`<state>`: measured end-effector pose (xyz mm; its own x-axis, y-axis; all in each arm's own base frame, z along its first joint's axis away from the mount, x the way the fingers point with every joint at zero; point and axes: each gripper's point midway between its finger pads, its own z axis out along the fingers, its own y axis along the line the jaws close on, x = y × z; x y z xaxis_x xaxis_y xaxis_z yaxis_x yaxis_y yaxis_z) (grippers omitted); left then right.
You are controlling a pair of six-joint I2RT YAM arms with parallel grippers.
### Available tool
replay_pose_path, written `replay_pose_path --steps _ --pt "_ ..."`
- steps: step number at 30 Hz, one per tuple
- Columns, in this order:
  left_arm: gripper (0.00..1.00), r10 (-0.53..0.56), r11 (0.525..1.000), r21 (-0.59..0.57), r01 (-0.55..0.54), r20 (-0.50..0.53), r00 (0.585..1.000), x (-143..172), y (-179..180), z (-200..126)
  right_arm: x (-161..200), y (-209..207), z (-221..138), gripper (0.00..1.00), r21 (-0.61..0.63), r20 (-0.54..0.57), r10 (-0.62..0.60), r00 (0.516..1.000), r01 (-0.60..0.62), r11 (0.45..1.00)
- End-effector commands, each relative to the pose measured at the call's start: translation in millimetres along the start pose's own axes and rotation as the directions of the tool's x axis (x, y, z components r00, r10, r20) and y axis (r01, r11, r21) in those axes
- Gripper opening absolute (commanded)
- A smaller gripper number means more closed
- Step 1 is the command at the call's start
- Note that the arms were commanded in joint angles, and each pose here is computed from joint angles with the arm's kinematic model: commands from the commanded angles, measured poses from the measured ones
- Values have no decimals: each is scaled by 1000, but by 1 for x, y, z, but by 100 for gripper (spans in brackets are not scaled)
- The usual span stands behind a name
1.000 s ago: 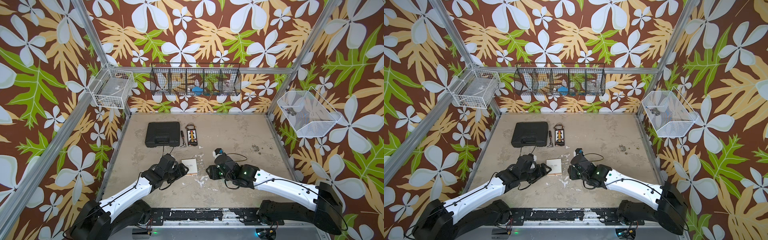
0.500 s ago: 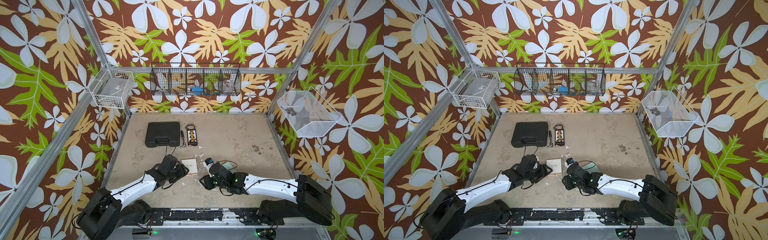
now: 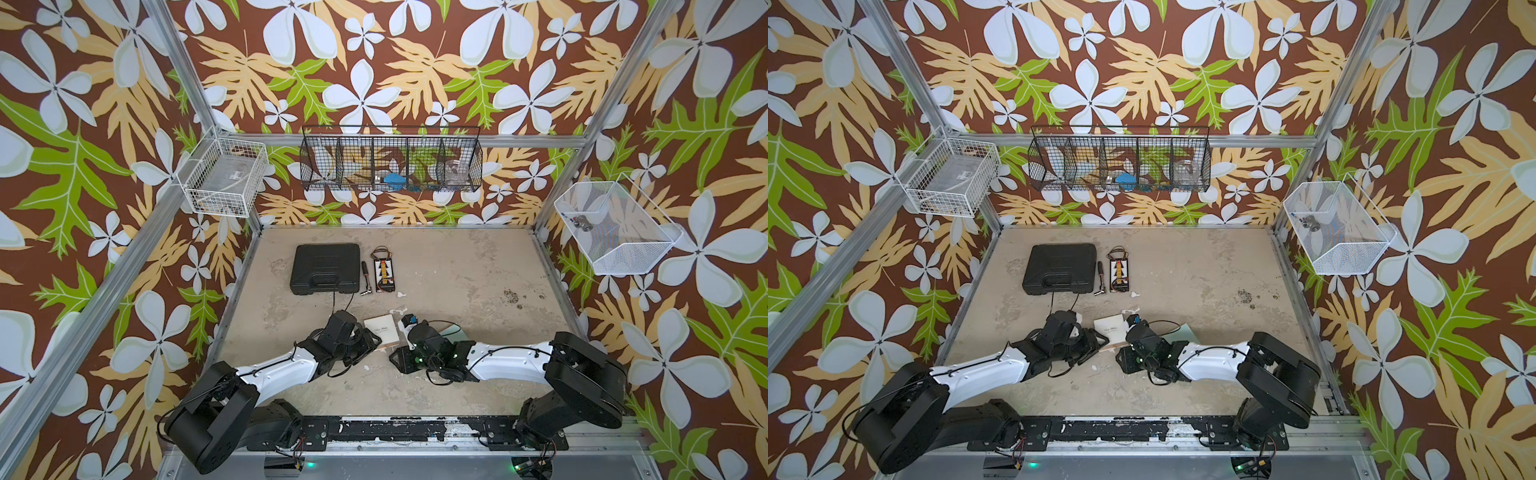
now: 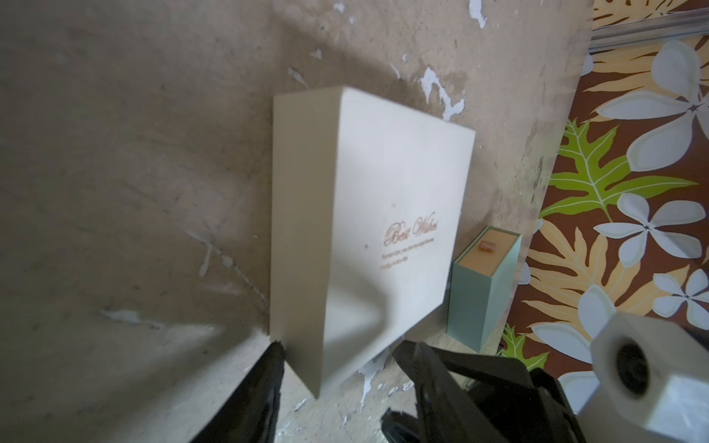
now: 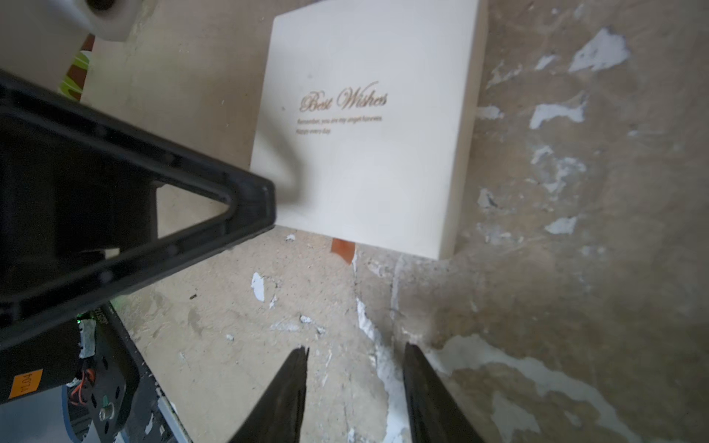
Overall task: Take out the earrings from the drawer-style jewelry box
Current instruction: Open the drawer in the jewelry box.
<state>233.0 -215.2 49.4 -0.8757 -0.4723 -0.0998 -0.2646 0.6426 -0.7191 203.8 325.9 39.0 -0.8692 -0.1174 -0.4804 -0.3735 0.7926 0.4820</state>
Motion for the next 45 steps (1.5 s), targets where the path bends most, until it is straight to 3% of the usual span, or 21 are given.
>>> replay_pose_path --steps 1,36,45 --pt "56 0 999 32 0 1 1000 -2 -10 0 -11 5 4 44 -34 31 28 999 -27 999" --pt "56 67 995 -78 -65 18 998 -8 11 6 -33 6 30 24 -85 7 45 999 -44 995" --pt "56 73 994 -78 -71 33 997 -12 8 5 -36 7 29 10 -90 13 43 999 -42 995"
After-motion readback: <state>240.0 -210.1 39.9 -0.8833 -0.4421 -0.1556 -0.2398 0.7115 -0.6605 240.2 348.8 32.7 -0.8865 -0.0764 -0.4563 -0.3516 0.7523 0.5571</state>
